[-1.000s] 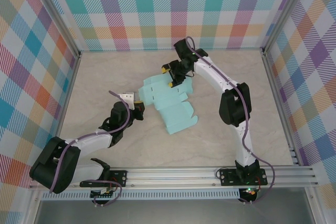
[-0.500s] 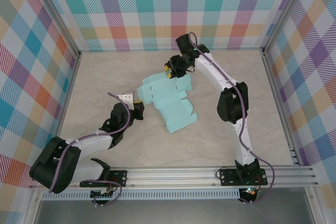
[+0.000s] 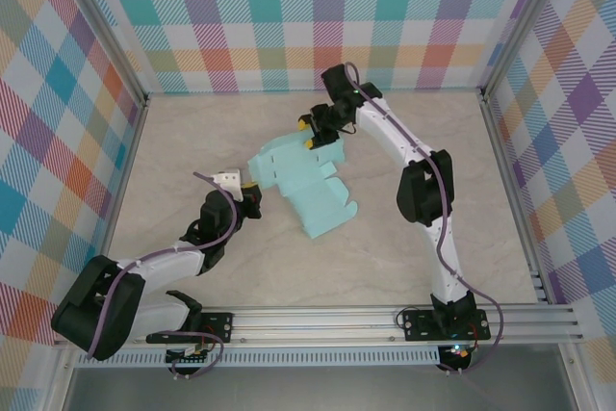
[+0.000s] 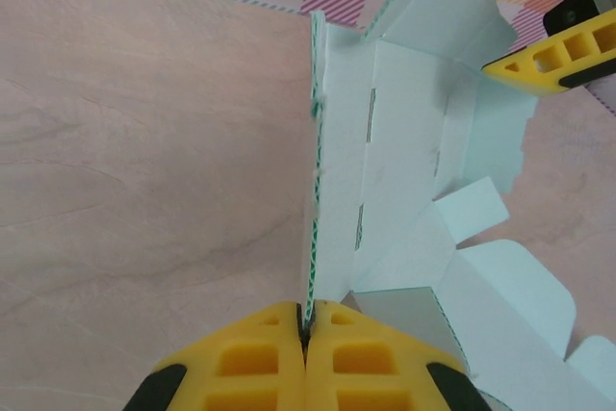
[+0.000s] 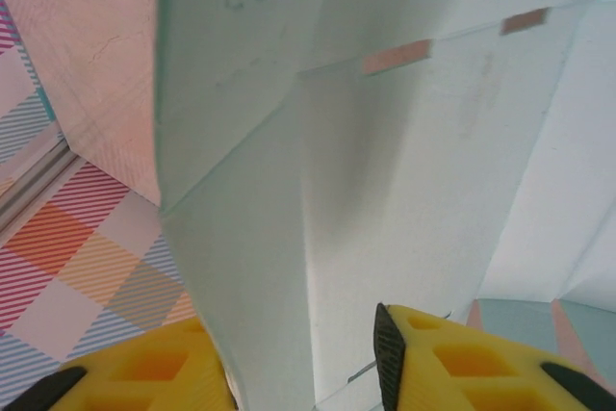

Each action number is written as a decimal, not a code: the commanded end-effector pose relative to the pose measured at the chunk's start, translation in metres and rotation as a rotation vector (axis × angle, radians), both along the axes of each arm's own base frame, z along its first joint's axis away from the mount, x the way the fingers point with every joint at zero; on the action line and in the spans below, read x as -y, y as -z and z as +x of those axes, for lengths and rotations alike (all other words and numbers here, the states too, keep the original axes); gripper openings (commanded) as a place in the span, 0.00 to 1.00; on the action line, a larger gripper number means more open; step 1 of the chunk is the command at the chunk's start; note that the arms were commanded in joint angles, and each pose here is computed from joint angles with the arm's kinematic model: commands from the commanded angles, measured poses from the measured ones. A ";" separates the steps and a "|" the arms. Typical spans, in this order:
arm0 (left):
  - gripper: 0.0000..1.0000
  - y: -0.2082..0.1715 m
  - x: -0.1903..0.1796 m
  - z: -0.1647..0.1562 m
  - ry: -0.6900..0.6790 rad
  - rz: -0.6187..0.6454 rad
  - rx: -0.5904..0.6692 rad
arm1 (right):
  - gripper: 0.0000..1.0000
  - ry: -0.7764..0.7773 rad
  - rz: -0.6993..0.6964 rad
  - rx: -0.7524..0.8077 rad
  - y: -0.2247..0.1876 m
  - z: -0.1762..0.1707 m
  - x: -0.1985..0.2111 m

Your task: Fold the paper box

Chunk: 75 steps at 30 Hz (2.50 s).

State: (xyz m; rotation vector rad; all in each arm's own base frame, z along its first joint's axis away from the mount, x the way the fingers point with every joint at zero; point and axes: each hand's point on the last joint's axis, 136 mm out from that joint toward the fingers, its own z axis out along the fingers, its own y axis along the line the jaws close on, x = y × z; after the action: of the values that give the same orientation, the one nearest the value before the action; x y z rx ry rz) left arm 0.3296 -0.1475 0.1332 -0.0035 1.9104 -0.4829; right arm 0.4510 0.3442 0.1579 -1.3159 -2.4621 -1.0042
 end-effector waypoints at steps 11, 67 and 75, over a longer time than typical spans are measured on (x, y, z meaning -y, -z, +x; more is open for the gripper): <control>0.32 -0.010 0.007 0.004 0.007 -0.028 0.024 | 0.09 -0.042 0.016 0.013 -0.003 0.000 -0.005; 0.91 0.031 0.063 0.014 0.276 0.031 -0.247 | 0.00 -0.538 0.353 0.786 -0.011 -0.045 0.000; 0.80 0.032 0.103 0.012 0.435 -0.032 -0.292 | 0.00 -0.496 0.394 0.796 -0.003 -0.044 -0.003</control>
State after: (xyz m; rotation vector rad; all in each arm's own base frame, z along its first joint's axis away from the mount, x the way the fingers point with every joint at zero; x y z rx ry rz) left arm 0.3431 -0.2289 0.0908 0.2619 2.2141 -0.7538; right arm 0.4078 0.3405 0.1406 -0.1838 -2.7031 -1.8462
